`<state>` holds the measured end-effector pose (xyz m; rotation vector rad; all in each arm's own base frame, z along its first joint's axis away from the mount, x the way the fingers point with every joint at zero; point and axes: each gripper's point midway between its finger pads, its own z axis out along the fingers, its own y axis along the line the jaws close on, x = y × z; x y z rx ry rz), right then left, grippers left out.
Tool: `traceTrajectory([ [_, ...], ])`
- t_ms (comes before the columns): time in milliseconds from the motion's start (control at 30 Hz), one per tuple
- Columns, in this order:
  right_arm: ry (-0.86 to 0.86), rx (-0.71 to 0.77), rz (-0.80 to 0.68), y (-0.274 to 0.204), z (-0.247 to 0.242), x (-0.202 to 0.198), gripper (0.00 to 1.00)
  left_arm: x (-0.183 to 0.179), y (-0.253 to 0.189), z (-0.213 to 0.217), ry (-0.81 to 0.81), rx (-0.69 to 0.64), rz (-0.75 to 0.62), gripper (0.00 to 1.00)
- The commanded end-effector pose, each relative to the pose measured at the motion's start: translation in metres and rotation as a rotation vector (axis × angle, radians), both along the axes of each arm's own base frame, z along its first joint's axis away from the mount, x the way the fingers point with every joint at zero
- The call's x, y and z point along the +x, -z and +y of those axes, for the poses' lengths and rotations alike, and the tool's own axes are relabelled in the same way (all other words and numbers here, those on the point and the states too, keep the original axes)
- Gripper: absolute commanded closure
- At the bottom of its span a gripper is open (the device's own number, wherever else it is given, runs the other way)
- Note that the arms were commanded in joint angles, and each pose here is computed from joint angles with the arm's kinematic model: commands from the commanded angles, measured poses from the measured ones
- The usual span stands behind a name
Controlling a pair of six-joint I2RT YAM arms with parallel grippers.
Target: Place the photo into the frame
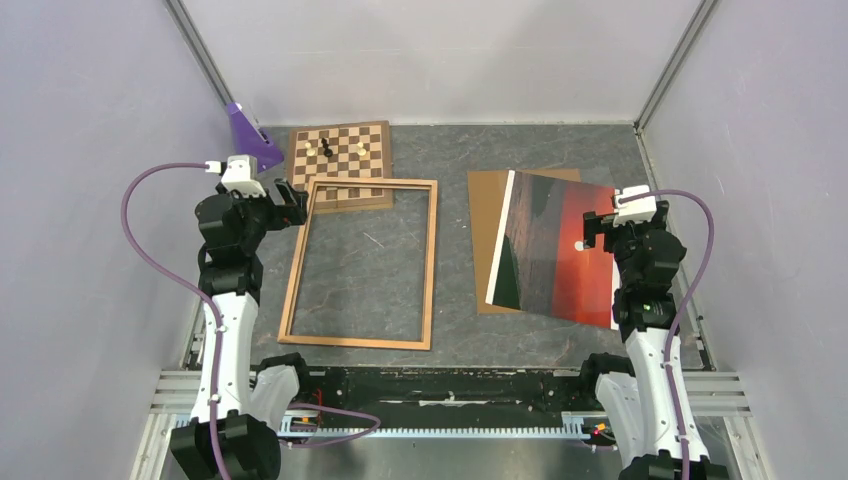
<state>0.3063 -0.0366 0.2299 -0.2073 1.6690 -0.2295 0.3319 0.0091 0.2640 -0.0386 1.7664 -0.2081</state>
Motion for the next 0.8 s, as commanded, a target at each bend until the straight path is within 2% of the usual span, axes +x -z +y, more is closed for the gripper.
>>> traceTrajectory([
  [0,0.006,-0.005,-0.045,-0.016,-0.002,0.002,0.02,0.003,-0.011,-0.002,0.008,-0.032,-0.037,0.03],
  [467,0.030,0.009,-0.058,-0.023,-0.008,-0.002,0.02,0.001,-0.013,0.004,0.000,-0.034,0.015,0.03],
  [733,0.266,0.009,-0.007,-0.018,-0.047,-0.011,0.02,-0.002,-0.020,-0.006,0.053,-0.051,-0.001,0.03],
  [767,0.281,0.005,0.039,-0.006,-0.050,-0.013,0.02,-0.002,-0.018,-0.008,0.066,-0.059,0.011,0.02],
])
